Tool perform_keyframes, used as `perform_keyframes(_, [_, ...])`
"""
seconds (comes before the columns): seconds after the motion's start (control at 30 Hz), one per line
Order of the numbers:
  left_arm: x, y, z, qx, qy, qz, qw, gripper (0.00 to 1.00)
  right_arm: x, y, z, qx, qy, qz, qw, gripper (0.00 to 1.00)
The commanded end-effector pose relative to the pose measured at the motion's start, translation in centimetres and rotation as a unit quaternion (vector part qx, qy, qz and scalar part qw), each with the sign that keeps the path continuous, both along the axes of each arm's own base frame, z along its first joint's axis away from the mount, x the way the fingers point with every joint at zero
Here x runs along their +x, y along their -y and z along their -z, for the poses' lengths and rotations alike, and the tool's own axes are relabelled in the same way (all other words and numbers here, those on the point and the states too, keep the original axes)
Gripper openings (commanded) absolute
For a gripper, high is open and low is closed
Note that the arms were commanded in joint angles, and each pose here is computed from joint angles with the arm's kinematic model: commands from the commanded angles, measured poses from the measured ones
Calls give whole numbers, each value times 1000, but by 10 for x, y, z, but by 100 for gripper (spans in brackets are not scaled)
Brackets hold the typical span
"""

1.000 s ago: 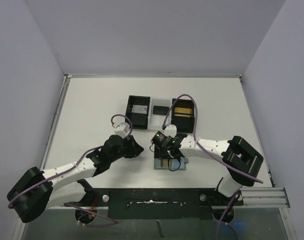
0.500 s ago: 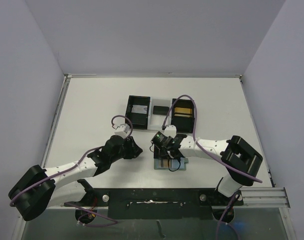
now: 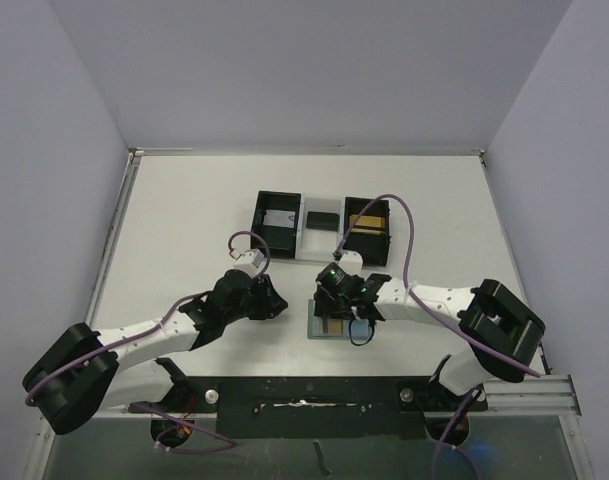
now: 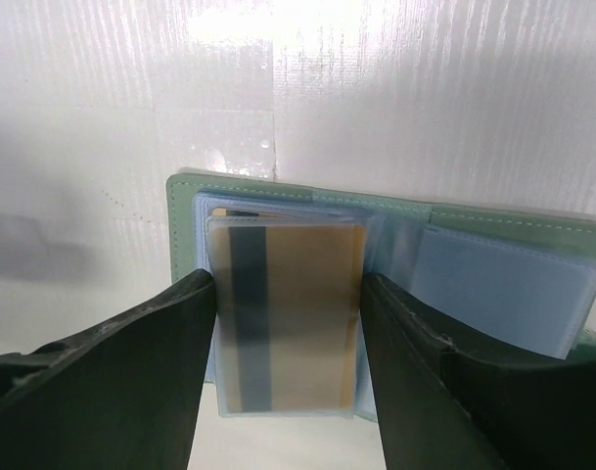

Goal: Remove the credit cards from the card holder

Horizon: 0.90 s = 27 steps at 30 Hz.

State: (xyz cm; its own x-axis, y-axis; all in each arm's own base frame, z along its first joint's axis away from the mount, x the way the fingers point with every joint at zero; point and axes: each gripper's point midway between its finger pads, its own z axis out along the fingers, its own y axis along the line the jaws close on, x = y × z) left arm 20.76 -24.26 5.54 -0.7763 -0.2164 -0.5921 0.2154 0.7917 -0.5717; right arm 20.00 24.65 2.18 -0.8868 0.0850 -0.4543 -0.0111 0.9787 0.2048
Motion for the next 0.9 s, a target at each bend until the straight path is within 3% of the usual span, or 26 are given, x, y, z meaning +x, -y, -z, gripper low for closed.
perform_keyframes(0.0, [13, 22, -29, -40, 34, 26, 998, 32, 1, -11, -7, 65, 3, -6, 998, 59])
perform_keyframes(0.23, [3, 45, -36, -74, 32, 92, 992, 36, 2, -9, -8, 96, 4, -1, 995, 59])
perform_keyframes(0.5, [-27, 82, -54, -166, 31, 206, 964, 43, 3, -13, -6, 110, 0, -2, 994, 59])
perform_keyframes(0.87, [-34, 100, -41, -192, -5, 227, 955, 44, 1, -15, -5, 123, -1, -2, 992, 59])
